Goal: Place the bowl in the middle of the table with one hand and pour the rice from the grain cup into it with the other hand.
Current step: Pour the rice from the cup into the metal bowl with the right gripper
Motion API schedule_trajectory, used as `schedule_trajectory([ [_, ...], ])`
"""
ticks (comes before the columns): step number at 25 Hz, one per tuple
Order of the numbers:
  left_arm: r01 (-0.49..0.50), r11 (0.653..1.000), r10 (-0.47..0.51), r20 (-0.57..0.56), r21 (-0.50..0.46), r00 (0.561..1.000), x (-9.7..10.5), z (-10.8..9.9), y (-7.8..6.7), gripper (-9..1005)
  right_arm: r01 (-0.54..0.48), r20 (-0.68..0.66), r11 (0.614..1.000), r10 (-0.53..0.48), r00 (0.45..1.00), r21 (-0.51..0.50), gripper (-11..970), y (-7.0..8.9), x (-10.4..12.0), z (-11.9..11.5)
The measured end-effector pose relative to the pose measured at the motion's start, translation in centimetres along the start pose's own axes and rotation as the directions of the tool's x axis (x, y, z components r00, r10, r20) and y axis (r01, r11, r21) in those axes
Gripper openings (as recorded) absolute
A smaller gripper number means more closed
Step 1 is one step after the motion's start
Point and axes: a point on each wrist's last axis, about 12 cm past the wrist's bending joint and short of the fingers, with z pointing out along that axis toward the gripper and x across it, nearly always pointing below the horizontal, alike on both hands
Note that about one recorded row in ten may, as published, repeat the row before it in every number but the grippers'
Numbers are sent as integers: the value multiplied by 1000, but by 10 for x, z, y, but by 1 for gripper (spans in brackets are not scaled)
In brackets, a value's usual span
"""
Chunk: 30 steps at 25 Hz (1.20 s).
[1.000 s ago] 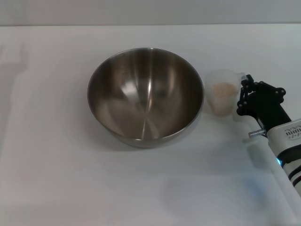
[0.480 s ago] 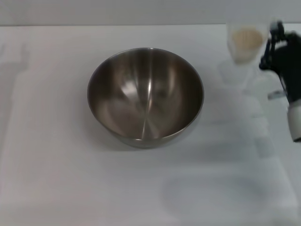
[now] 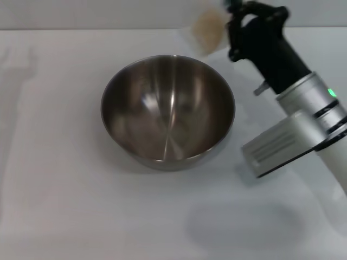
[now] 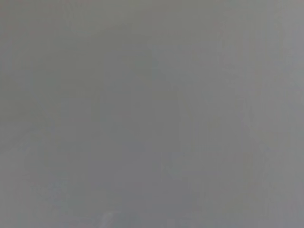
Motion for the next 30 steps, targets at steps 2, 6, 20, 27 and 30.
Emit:
schedule_trajectory([
  [2,-2,1000,2,3,-1,1000,0,2,0,543,129,50,991,-127,991,-26,11,3,-5,4],
  [6,-1,1000,1,7,-5,1000,0,4,-1,543,359,135,932,-351,927,-40,10,7,-9,5],
  [20,-3,1000,3,8,-17,1000,0,5,1,543,646,317,762,-603,732,-45,11,8,-2,13],
  [27,3,1000,-3,1,-21,1000,2,4,-2,544,724,395,689,-660,639,-21,11,8,0,16],
  [30,4,1000,-4,-1,-21,1000,2,4,-2,544,748,417,663,-679,604,-3,10,8,-1,17],
])
